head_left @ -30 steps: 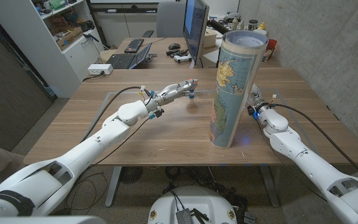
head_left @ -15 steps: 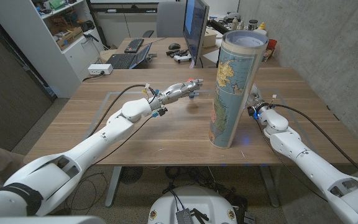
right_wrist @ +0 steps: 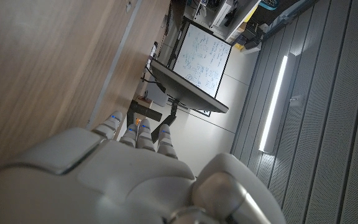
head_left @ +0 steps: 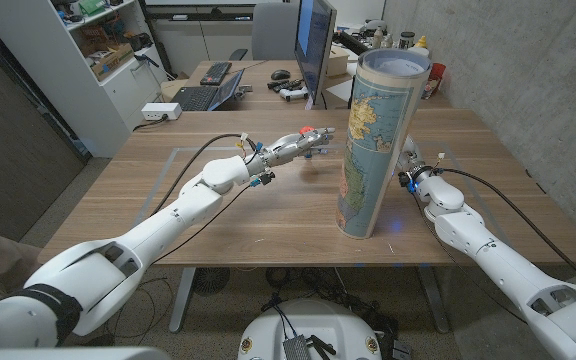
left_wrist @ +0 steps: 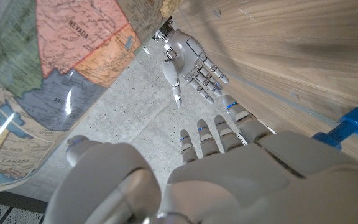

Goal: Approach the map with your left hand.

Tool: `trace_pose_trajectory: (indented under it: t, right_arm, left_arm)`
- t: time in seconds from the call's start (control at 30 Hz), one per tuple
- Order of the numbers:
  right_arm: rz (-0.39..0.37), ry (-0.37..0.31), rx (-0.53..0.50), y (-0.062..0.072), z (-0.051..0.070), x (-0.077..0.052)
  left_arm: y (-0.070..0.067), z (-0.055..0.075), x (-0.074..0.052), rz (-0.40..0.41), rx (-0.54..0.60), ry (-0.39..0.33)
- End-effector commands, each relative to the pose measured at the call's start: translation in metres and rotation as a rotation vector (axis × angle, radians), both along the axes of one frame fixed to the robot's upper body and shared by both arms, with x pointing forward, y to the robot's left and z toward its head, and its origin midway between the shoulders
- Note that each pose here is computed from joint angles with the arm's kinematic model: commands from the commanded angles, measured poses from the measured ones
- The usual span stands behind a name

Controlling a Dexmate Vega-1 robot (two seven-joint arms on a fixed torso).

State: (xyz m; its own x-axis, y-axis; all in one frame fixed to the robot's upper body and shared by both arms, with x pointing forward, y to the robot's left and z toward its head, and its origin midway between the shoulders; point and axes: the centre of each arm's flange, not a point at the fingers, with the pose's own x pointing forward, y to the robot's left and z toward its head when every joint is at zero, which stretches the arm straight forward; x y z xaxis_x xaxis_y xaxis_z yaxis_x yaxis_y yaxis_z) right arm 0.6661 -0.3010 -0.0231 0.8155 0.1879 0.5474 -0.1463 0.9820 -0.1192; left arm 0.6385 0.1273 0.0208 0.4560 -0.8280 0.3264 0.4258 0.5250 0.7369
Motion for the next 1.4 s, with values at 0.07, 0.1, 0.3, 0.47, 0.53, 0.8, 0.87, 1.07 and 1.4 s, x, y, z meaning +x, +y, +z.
trace_pose_trajectory:
  t: [0.07, 0.1, 0.3, 0.47, 0.53, 0.8, 0.87, 1.07, 1.4]
  right_arm:
    - [-0.015, 0.010, -0.013, -0.001, -0.002, 0.002]
    - [-0.017, 0.014, -0.014, 0.000, -0.003, 0.002]
    - [-0.020, 0.014, -0.018, 0.000, -0.005, 0.001]
    - [-0.020, 0.013, -0.019, 0.000, -0.005, 0.001]
    - [-0.019, 0.011, -0.022, 0.000, -0.006, 0.001]
    - [-0.019, 0.019, -0.032, 0.001, -0.007, 0.000]
    - [-0.020, 0.020, -0.037, 0.002, -0.007, 0.000]
    - [-0.025, 0.021, -0.030, 0.003, -0.009, 0.001]
    - [-0.046, 0.030, -0.039, 0.001, -0.011, 0.001]
  left_arm:
    - [-0.009, 0.002, 0.003, -0.039, 0.018, -0.011]
    - [-0.010, 0.002, 0.003, -0.042, 0.020, -0.013]
    - [-0.016, 0.001, 0.002, -0.062, 0.033, -0.017]
    - [-0.019, 0.001, -0.001, -0.073, 0.043, -0.022]
    - [-0.021, 0.001, -0.002, -0.078, 0.045, -0.024]
    - [-0.024, 0.001, -0.004, -0.088, 0.059, -0.024]
    - [-0.025, 0.002, -0.004, -0.091, 0.061, -0.026]
    - [-0.027, 0.001, -0.006, -0.107, 0.062, -0.030]
    - [-0.031, -0.003, -0.004, -0.131, 0.060, -0.036]
